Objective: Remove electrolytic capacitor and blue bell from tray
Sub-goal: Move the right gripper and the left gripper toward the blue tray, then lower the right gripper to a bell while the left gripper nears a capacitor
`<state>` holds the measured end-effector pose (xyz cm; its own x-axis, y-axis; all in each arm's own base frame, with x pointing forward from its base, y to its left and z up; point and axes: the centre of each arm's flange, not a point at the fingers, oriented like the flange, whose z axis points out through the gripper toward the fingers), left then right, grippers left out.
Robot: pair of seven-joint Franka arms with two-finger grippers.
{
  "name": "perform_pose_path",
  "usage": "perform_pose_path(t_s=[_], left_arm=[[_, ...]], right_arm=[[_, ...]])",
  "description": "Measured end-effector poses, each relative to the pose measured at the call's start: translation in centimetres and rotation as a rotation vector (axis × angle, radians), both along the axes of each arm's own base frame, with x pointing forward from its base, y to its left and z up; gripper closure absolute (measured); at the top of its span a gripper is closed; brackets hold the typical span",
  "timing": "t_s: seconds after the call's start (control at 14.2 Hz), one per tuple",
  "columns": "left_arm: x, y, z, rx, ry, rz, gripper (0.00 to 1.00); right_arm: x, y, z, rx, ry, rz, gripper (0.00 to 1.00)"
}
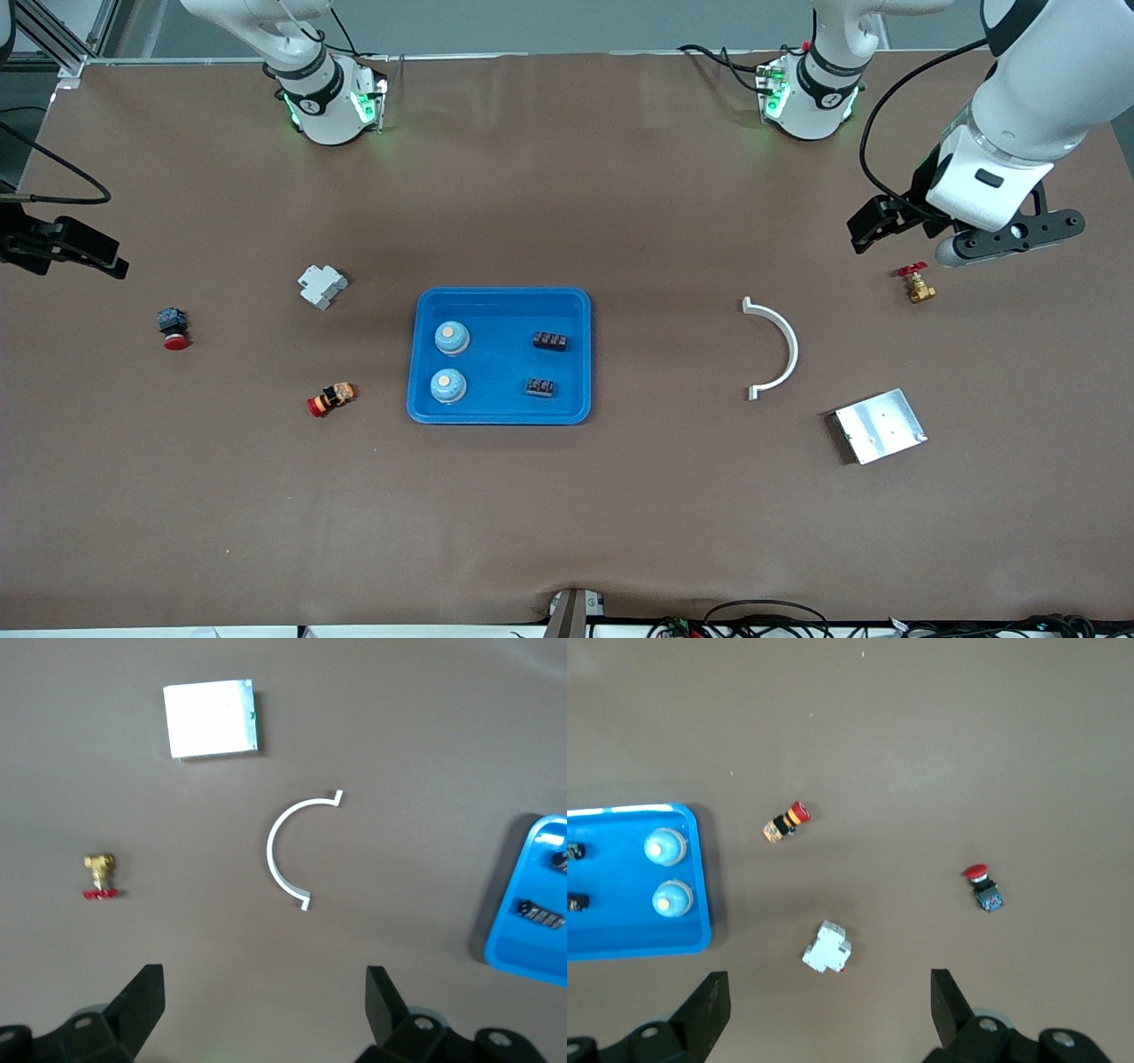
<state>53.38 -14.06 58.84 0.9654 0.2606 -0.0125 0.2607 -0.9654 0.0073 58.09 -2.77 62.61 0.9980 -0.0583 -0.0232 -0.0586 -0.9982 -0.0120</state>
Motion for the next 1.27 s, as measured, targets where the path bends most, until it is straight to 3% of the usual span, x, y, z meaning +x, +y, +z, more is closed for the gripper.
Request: perform_pose_path(t_s=[0.42,0.63,0.92,1.27], left_arm=[[0.4,-0.5,-1.4,-0.006,0.032,0.165,0.00],[0.1,-2.2,-1.7,-0.004,0.036,0.243,0.00],[0.8,-5.4,-2.9,-0.019,0.038,0.396,0.00],[2.9,-11.9,-6.7,-0.031,0.107,0.615,0.00]], right_arm=[[-0.2,-0.8,0.1,0.003,0.005,0.022,0.00],[0.1,1.5,-1.0,0.047,0.023,0.050,0.00],[2.7,8.7,-6.9,0.053,0.076,0.030,0.00],[4.2,19.5,-16.5,0.035,0.143,-0.021,0.00]])
